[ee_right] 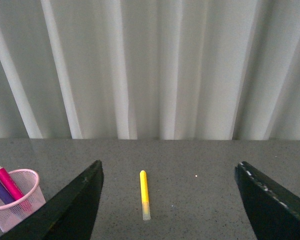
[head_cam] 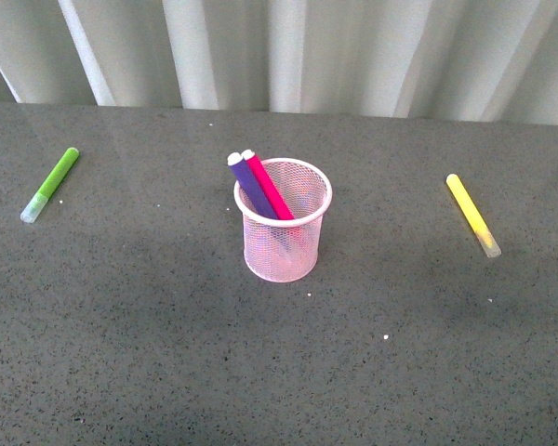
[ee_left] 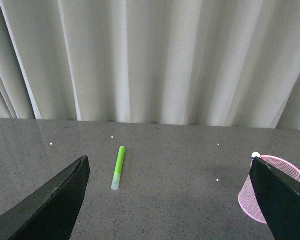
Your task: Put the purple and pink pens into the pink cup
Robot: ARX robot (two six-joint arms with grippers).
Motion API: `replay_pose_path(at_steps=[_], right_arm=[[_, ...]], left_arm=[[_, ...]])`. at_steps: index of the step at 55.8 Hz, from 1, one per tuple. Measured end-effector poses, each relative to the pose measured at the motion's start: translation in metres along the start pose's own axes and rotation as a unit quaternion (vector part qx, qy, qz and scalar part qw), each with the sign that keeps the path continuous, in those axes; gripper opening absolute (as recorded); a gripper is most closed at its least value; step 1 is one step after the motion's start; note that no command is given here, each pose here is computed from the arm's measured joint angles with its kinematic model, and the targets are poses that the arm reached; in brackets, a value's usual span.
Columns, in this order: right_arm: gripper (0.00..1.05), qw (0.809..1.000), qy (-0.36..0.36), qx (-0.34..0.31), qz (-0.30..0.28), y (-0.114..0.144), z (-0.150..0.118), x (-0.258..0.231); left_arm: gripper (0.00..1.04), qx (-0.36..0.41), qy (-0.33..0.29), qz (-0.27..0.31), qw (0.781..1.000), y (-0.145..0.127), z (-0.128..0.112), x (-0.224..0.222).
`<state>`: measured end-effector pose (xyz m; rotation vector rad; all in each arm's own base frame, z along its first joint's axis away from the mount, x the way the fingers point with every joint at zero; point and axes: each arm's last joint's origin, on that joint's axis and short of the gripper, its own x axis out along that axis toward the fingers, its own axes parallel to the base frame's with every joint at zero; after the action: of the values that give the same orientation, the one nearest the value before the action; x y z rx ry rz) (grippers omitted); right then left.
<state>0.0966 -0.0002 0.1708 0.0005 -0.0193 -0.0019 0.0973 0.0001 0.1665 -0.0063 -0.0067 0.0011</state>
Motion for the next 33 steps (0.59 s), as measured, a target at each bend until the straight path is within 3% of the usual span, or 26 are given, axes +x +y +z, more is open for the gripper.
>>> replay_pose_path(at_steps=[7, 33], right_arm=[[0.99, 1.000, 0.000, 0.001, 0.000, 0.0000, 0.0000, 0.0000], [0.98, 1.000, 0.000, 0.000, 0.000, 0.0000, 0.0000, 0.0000]], left_arm=[[0.98, 0.000, 0.000, 0.000, 1.000, 0.0000, 0.0000, 0.0000], [0.98, 0.000, 0.000, 0.000, 1.000, 0.0000, 0.0000, 0.0000]])
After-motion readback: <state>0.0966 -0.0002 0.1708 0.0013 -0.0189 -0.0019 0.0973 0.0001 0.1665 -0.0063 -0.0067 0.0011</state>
